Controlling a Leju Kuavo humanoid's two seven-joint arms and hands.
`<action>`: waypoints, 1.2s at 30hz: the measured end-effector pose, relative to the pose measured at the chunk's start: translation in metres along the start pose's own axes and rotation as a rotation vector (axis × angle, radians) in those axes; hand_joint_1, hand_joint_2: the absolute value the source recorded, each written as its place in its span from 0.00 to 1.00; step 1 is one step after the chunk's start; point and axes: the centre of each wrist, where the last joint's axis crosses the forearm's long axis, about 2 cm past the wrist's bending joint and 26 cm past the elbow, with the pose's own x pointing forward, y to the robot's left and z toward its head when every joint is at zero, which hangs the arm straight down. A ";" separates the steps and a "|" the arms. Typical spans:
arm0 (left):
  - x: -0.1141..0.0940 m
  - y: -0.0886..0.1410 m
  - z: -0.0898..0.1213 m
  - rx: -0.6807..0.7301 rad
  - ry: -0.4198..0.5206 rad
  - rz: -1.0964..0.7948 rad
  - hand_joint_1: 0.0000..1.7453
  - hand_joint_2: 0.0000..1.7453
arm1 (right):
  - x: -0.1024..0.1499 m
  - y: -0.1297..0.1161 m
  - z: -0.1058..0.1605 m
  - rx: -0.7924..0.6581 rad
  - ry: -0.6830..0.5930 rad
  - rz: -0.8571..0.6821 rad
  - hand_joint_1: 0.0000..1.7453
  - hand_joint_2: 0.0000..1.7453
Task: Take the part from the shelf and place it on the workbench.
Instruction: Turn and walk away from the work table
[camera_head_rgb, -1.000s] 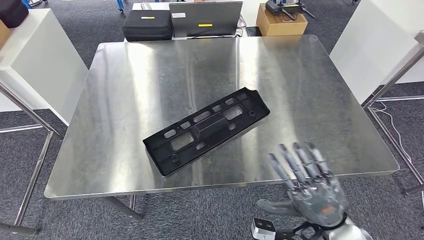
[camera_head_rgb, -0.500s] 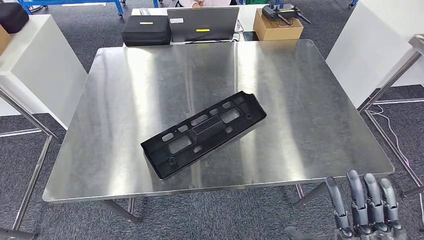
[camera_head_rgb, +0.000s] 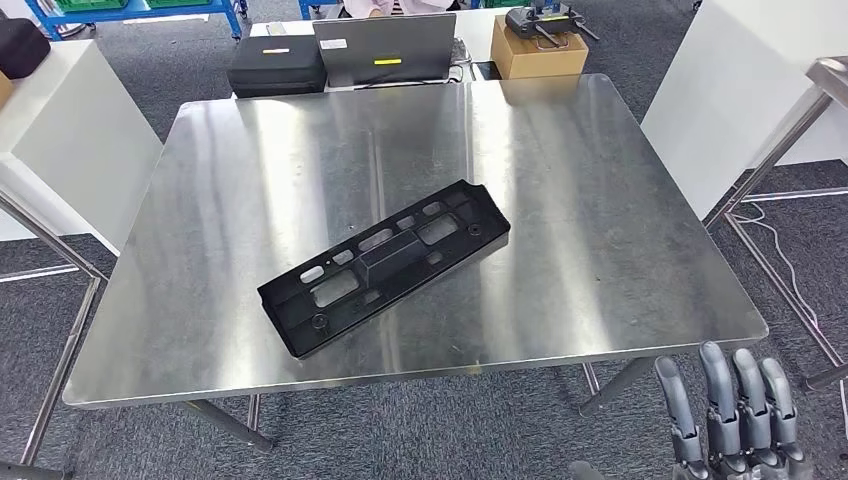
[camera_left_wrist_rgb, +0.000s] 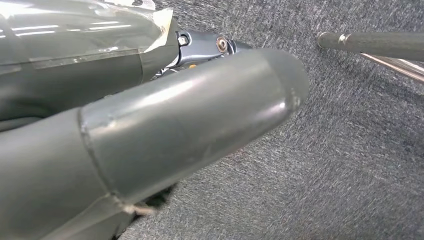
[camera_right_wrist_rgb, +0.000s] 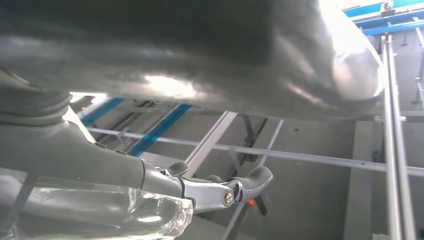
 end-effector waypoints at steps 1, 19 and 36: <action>0.001 0.000 0.000 0.001 -0.002 0.000 0.00 0.00 | 0.000 0.000 0.000 0.000 -0.004 -0.004 0.00 0.00; -0.004 0.018 0.005 0.059 -0.028 0.036 0.00 0.00 | 0.001 0.027 0.035 0.077 0.262 -0.355 0.00 0.00; 0.006 0.035 0.002 0.114 -0.036 0.056 0.00 0.00 | -0.013 0.145 0.246 0.287 1.406 -0.336 0.00 0.00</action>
